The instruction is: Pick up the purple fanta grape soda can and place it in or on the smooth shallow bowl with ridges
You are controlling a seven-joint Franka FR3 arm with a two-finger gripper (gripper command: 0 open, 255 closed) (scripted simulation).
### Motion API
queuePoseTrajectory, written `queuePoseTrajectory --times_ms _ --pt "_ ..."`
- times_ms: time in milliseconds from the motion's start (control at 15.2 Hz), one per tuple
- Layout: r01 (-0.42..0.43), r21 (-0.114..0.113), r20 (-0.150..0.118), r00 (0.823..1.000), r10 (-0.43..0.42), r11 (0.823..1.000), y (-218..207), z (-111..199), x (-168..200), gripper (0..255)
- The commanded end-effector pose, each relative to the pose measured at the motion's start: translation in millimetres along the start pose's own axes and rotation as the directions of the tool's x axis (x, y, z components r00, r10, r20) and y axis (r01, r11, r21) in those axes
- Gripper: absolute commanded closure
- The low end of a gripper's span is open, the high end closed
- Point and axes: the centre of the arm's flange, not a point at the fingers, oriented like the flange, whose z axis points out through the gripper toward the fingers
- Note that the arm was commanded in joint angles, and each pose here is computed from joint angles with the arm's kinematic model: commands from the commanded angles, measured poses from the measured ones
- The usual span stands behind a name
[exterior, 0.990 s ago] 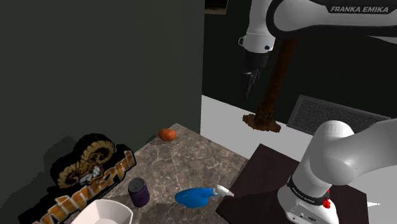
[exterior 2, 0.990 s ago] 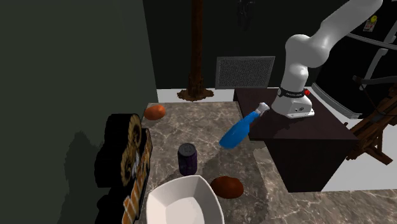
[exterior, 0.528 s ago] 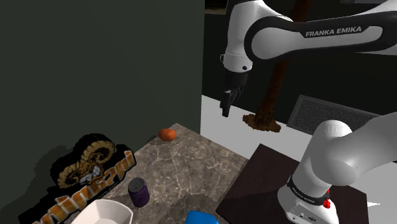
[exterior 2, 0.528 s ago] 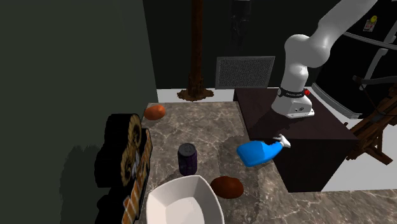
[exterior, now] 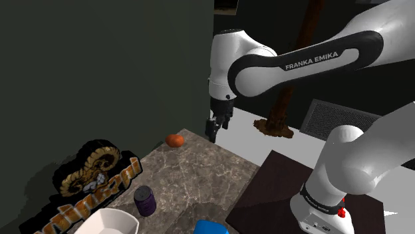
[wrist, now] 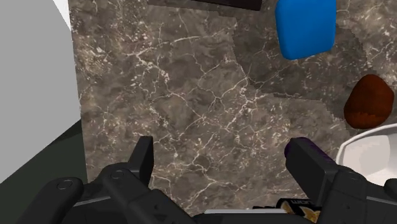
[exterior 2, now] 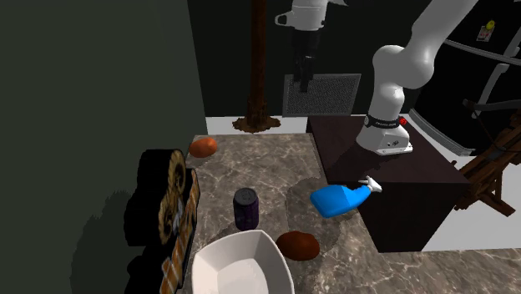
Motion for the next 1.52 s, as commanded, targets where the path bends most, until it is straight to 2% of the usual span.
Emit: queuePoseTrajectory --times_ms 0,1452 --pt "-0.001 0.0 -0.005 1.0 0.001 1.0 -17.0 16.2 11.1 0" --pt "-0.006 -0.006 -0.042 0.999 0.006 1.0 -218.8 183.2 132.5 0"
